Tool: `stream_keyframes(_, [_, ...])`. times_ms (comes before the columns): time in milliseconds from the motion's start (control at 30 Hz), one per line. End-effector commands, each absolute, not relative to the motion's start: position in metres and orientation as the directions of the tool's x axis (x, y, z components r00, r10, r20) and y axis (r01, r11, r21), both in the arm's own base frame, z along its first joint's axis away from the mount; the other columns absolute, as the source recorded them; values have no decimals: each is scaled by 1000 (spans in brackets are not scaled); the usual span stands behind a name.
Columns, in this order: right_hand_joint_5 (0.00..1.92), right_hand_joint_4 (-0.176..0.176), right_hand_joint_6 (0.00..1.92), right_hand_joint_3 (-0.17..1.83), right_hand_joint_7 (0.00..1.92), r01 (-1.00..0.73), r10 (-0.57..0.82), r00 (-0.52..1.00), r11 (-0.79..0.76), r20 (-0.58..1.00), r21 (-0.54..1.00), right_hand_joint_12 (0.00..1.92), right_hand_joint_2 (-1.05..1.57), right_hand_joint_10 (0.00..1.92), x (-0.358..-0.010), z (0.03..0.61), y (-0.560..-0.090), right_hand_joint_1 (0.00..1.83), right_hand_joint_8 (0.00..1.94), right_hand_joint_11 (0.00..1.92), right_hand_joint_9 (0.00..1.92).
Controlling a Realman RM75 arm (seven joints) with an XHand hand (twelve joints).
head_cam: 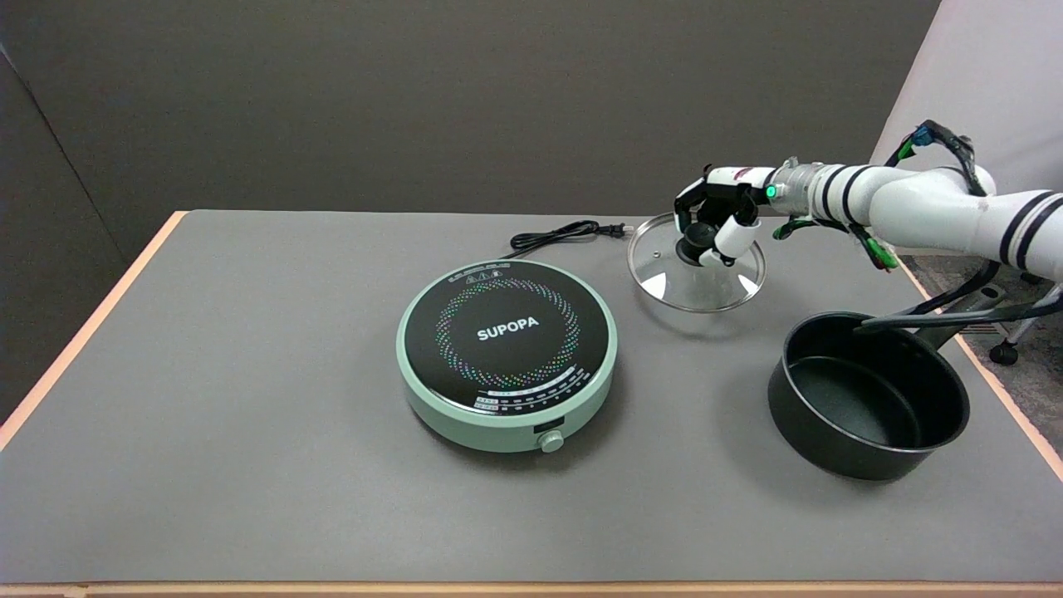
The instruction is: Place the pot lid onto the table.
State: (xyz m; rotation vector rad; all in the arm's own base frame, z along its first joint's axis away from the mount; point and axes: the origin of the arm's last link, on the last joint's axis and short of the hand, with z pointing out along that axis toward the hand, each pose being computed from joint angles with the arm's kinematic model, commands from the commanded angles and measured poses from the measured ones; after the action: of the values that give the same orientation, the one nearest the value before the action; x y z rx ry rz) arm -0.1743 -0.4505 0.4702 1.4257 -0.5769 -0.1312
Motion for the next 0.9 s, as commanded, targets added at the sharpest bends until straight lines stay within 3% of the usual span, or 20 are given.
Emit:
stream_keyframes(33, [633, 176, 1484, 846, 912, -226, -388, 865, 267, 319, 937, 1531, 745, 1818, -208, 495, -458, 1371, 1401, 663, 809])
stream_keyframes(900, [626, 176, 1492, 870, 916, -239, -389, 860, 265, 330, 934, 1525, 733, 1808, -215, 492, -457, 1373, 1407, 667, 811])
